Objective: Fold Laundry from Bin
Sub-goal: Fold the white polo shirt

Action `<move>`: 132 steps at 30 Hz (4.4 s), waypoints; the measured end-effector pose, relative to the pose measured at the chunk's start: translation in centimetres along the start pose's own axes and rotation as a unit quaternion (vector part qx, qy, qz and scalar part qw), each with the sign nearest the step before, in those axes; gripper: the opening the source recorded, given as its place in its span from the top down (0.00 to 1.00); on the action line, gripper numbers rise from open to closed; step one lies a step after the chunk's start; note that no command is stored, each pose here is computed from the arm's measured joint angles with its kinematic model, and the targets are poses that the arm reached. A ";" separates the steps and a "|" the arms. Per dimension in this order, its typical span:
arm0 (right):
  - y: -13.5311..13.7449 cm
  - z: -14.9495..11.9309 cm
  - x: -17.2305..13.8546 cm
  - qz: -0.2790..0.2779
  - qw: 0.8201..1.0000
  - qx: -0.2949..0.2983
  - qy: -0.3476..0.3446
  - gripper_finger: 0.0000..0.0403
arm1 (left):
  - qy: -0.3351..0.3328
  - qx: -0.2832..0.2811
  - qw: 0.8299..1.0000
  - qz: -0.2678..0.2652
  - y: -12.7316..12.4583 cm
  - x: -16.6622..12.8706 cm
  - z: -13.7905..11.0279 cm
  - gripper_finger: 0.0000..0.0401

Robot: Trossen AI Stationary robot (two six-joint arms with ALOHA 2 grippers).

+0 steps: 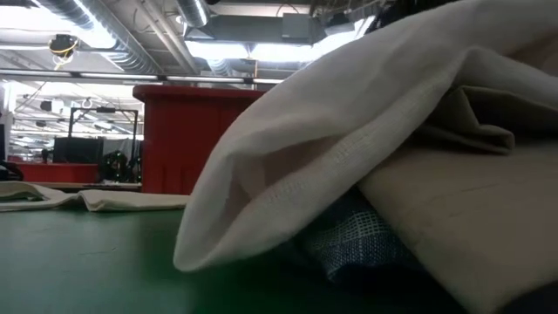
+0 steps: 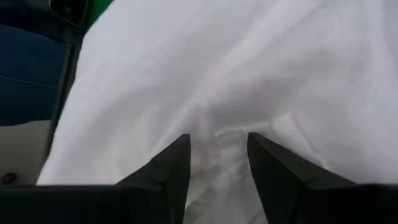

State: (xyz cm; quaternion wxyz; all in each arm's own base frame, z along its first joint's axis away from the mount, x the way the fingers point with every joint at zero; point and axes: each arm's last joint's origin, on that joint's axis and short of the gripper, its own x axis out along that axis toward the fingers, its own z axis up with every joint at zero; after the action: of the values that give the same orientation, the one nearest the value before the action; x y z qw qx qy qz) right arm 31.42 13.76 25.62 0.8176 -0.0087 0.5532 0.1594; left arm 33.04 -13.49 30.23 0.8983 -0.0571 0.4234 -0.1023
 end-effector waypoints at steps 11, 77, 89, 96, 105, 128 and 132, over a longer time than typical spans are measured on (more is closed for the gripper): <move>-0.9 -2.8 -3.6 -0.169 0.978 0.058 0.111 0.60 | -0.002 0.000 1.000 0.007 0.0 0.0 0.0 0.62; 5.5 -6.3 -5.6 -0.149 0.970 0.077 0.174 0.60 | 0.068 -0.252 0.963 0.066 -1.5 1.7 -4.4 0.62; 6.2 -5.3 -5.6 -0.136 0.982 0.063 0.116 0.60 | 0.032 -0.370 0.919 0.135 -0.7 4.2 -8.1 0.62; 6.2 -5.3 -5.6 -0.135 0.983 0.057 0.115 0.60 | 0.003 -0.389 0.912 0.130 0.0 5.1 -8.7 0.62; 6.3 -5.0 -5.5 -0.128 0.985 0.056 0.101 0.60 | -0.028 -0.394 0.911 0.121 -0.1 5.2 -8.1 0.62; 6.3 -4.9 -5.5 -0.123 0.986 0.057 0.095 0.60 | -0.042 -0.385 0.912 0.135 0.1 5.1 -8.0 0.62; 6.3 -4.9 -5.5 -0.123 0.986 0.057 0.095 0.60 | -0.046 -0.370 0.916 0.145 0.8 5.2 -7.8 0.62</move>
State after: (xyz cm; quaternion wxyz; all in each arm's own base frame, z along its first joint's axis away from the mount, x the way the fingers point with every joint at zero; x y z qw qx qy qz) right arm 23.46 17.48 29.72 0.7737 -0.0454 0.6315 0.0243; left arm 30.37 -14.01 21.27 0.8363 -0.3280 0.3931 0.1962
